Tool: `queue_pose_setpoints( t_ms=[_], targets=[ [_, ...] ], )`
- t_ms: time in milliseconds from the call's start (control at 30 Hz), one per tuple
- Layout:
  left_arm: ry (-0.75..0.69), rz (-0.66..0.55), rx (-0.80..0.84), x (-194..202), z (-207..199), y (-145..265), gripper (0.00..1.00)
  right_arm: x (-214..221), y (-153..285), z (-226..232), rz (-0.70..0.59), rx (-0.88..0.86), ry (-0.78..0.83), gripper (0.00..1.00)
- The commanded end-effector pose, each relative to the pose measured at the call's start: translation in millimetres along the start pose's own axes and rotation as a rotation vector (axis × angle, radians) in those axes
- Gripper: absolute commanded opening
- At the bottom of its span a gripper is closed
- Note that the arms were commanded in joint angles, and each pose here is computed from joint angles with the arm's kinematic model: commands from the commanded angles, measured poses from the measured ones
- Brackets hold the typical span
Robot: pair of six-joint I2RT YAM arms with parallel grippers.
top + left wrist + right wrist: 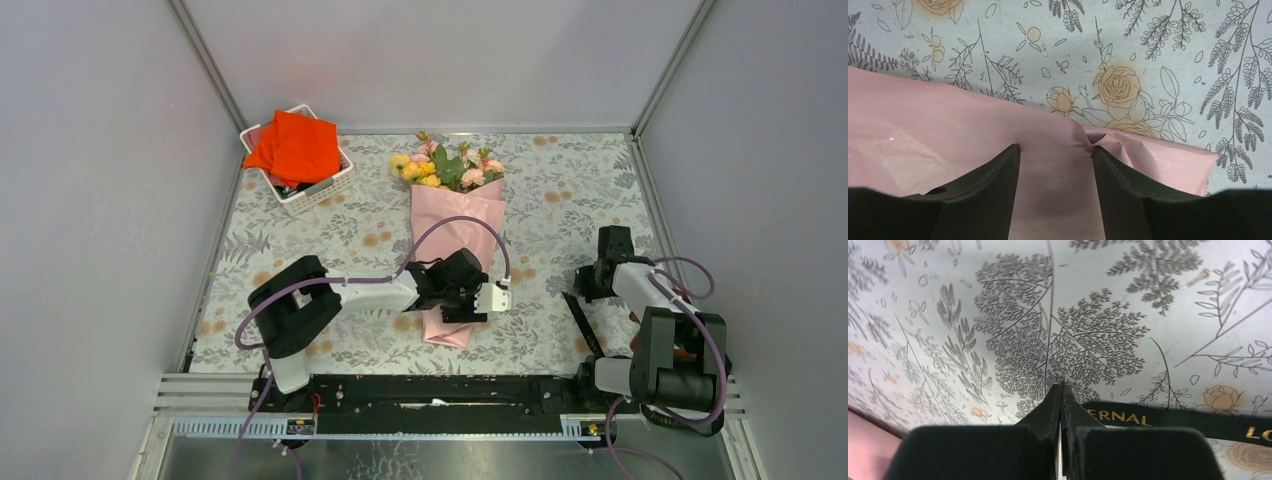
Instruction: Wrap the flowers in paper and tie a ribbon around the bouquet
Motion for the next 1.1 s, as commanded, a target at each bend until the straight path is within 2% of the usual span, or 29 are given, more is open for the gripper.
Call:
queue_pose_setpoints(
  t_ms=[0, 100, 133, 233, 300, 333, 367, 400, 467, 500, 533, 600, 700, 733, 800, 900, 967, 1067],
  targets=[
    [0.015, 0.145, 0.095, 40.0, -24.8, -14.2, 0.63, -1.8, 14.5, 27.3, 0.003, -0.101, 0.211, 0.0],
    [0.018, 0.156, 0.09, 41.8, -24.4, -14.6, 0.63, -15.2, 29.7, 34.0, -0.06, -0.101, 0.342, 0.0],
    [0.018, 0.157, 0.086, 42.1, -23.8, -14.7, 0.63, -19.2, 35.1, 34.1, -0.079, -0.101, 0.377, 0.05],
    [0.019, 0.16, 0.08, 42.8, -23.4, -14.7, 0.63, -18.4, 52.7, 35.0, -0.045, -0.149, 0.57, 0.31],
    [0.021, 0.161, 0.084, 43.4, -24.4, -15.2, 0.63, -17.3, 61.6, 34.0, -0.016, -0.17, 0.695, 0.45],
    [0.023, 0.163, 0.086, 44.3, -25.0, -15.5, 0.63, -12.7, 67.4, 40.4, 0.021, -0.242, 0.815, 0.51],
    [0.023, 0.164, 0.09, 44.8, -25.9, -16.4, 0.63, -6.0, 79.4, 50.6, 0.075, -0.35, 0.98, 0.62],
    [0.026, 0.165, 0.097, 46.0, -27.4, -17.1, 0.63, -4.9, 93.5, 59.6, 0.103, -0.433, 1.167, 0.66],
    [0.035, 0.157, 0.11, 45.5, -29.8, -17.7, 0.63, -25.5, 114.4, 85.7, -0.001, -0.439, 1.348, 0.69],
    [0.041, 0.151, 0.119, 44.5, -31.2, -18.5, 0.63, -38.7, 120.0, 100.0, -0.076, -0.402, 1.371, 0.69],
    [0.047, 0.147, 0.123, 43.6, -31.8, -18.7, 0.63, -42.8, 121.7, 109.0, -0.098, -0.401, 1.4, 0.69],
    [0.056, 0.141, 0.132, 41.9, -33.0, -18.0, 0.63, -23.2, 119.6, 110.5, 0.032, -0.535, 1.561, 0.71],
    [0.059, 0.137, 0.142, 42.7, -35.7, -17.3, 0.63, 7.2, 107.9, 73.2, 0.292, -0.671, 1.792, 0.76],
    [0.06, 0.135, 0.148, 42.5, -36.8, -16.9, 0.63, 8.1, 99.9, 59.3, 0.325, -0.645, 1.882, 0.77],
    [0.066, 0.126, 0.159, 41.4, -38.8, -15.3, 0.63, 3.8, 80.5, 31.9, 0.338, -0.487, 2.012, 0.78],
    [0.089, 0.09, 0.179, 38.0, -39.1, -12.0, 0.63, -2.6, 62.7, -24.4, 0.463, -0.235, 2.187, 0.83],
    [0.12, 0.058, 0.194, 35.4, -37.1, -8.3, 0.63, -10.9, 58.4, -48.5, 0.507, -0.106, 2.225, 0.86],
    [0.158, 0.026, 0.191, 36.0, -28.4, -4.3, 0.63, -28.9, 52.2, -71.2, 0.496, 0.072, 2.261, 0.92]
  ],
)
Point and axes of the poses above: each gripper's point midway between its finger pads, its own y axis back along the fingers, its own z axis along the line the jaws close on, x = y × z, the point moved 4 cm from there along y, back along the fingers, and after that the axes turned 5 degrees about -y, right-handed, at the moved point
